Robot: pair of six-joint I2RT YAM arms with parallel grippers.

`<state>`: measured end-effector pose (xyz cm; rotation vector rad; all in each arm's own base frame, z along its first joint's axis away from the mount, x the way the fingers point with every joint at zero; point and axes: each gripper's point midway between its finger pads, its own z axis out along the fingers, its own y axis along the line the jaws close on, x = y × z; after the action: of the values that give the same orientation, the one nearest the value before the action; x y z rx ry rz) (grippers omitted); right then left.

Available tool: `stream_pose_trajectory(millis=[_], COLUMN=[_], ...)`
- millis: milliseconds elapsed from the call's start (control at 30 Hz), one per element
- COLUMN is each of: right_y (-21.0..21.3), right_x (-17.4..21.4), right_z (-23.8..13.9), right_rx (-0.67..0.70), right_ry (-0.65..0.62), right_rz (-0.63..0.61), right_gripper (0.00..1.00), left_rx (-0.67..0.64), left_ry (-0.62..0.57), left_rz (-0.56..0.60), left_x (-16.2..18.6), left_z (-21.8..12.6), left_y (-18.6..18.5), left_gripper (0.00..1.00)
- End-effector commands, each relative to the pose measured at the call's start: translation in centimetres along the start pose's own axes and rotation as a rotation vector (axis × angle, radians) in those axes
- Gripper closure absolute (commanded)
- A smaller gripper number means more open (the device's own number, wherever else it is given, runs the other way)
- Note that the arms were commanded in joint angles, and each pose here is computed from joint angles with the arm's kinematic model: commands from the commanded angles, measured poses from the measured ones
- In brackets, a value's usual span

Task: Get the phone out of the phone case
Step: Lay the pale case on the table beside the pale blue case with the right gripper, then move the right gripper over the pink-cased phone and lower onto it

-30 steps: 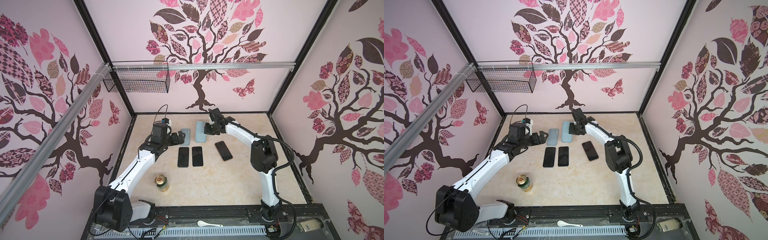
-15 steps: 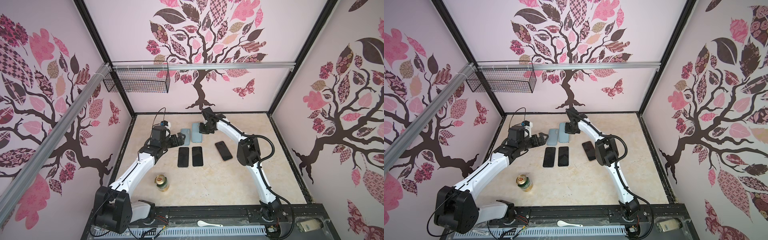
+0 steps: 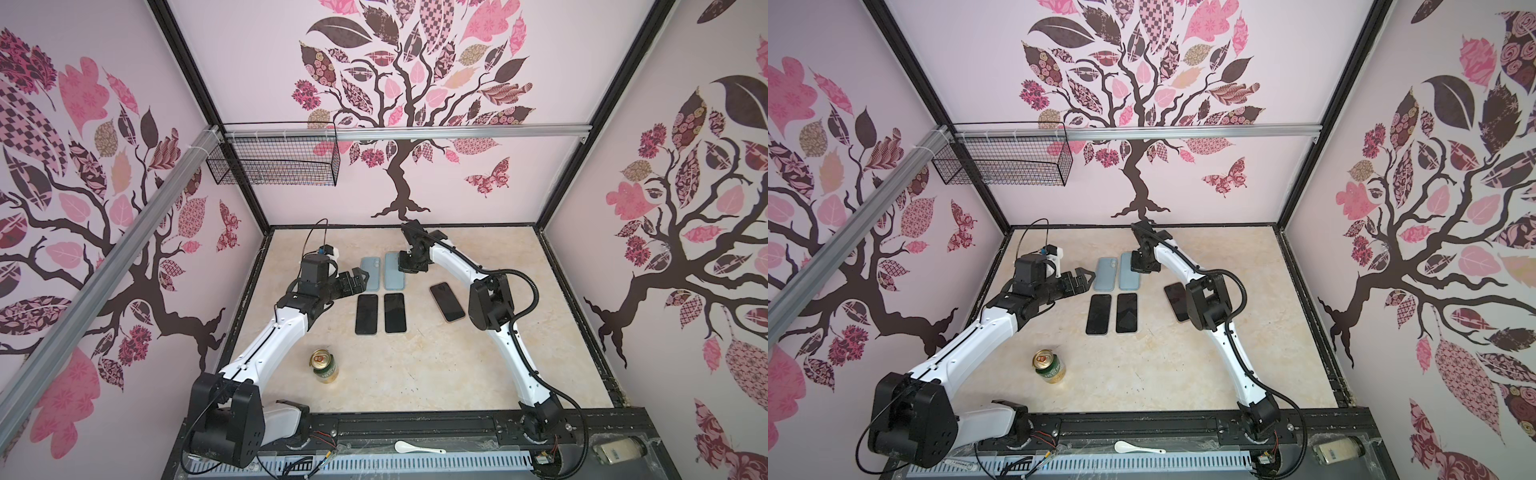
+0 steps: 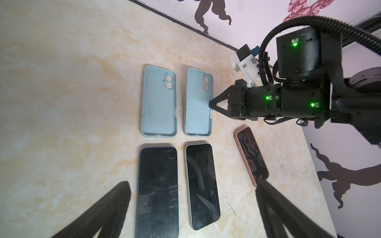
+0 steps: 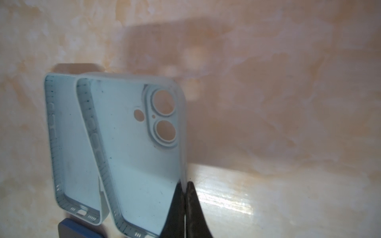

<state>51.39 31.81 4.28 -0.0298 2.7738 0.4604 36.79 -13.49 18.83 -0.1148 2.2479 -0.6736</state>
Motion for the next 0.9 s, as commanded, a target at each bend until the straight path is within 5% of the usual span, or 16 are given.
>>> stream_pose_trajectory(millis=[0,167,633,867], right_y=[-0.5,-0.6,-0.3,0.8], right_x=[0.7,0.8,0.4,-1.0], right_z=[1.3,1.8,1.6,-1.8], right_rx=[0.018,0.022,0.012,-0.011], right_ry=[0.032,0.040,0.032,-0.018], right_rz=[0.019,0.017,0.005,-0.034], right_gripper=[1.00,1.00,0.80,0.79], left_rx=[0.002,0.010,0.018,0.045], left_ry=[0.021,0.039,0.057,0.081], left_rz=[-0.002,-0.011,-0.019,0.027], left_x=[0.6,0.9,1.3,1.9], left_z=[0.3,0.5,0.5,-0.3], left_y=[0.3,0.3,0.3,-0.6], left_gripper=[0.02,0.02,0.02,0.02])
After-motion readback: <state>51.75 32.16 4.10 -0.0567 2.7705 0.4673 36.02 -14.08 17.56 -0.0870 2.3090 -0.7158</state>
